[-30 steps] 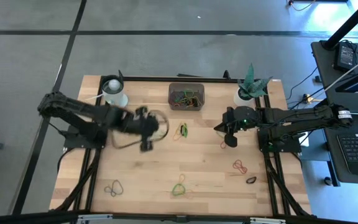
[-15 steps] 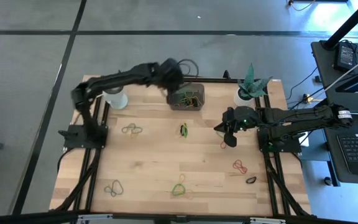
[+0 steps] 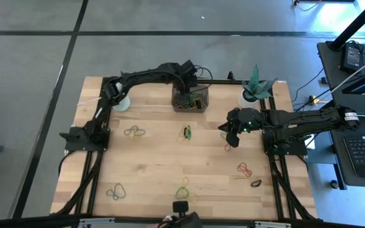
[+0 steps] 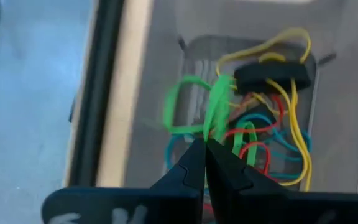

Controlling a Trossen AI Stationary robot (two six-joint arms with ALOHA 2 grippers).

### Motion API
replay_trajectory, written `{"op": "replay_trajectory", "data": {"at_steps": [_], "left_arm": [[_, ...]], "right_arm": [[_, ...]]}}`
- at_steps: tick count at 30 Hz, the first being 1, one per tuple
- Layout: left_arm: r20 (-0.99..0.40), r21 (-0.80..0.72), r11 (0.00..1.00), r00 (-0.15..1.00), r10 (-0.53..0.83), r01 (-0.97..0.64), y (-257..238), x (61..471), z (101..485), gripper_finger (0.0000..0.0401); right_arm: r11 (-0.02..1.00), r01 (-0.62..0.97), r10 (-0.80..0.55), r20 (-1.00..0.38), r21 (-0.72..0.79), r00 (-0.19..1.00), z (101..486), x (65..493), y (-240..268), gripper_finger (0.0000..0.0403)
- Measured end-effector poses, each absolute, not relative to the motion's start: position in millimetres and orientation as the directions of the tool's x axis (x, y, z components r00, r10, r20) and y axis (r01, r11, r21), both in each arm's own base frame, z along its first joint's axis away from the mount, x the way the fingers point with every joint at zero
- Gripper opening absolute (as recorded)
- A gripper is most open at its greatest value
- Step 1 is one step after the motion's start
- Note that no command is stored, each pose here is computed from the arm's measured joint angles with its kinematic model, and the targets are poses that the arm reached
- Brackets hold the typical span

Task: Pick and place rubber bands into bin
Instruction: Put the green rubber band into the bin

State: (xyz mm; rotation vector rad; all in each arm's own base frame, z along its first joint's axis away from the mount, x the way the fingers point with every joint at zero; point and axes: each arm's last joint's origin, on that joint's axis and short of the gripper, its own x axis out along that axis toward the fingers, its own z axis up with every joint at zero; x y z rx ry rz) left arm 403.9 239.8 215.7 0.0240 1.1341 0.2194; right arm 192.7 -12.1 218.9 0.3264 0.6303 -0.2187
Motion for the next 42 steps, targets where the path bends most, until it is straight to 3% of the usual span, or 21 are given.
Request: {"op": "replay_trajectory", "data": {"at_steps": [10, 27, 37, 42], "left_arm": [[-0.916, 0.132, 0.985, 0.367, 0.164, -0.111, 238.4, 409.4, 196.5, 0.0008], [-0.917, 0.191, 0.970, 0.326, 0.231, -0.153, 233.3, 411.5, 197.5, 0.0109], [-0.882, 0.111, 0.937, 0.402, 0.247, -0.332, 214.2, 396.2, 257.3, 0.0109], [-0.898, 0.079, 0.934, 0.381, 0.219, -0.350, 186.8, 377.9, 292.9, 0.0100]], "right_arm": [[0.926, 0.300, -0.104, -0.608, 0.229, 0.787, 218.9, 192.6, -12.2, 0.0007], [0.928, 0.298, -0.105, -0.609, 0.225, 0.786, 218.8, 192.5, -12.5, 0.0007], [0.928, 0.296, -0.103, -0.610, 0.224, 0.786, 218.8, 192.5, -12.5, 0.0007], [0.929, 0.296, -0.103, -0.609, 0.224, 0.787, 218.8, 192.6, -12.5, 0.0007]]}}
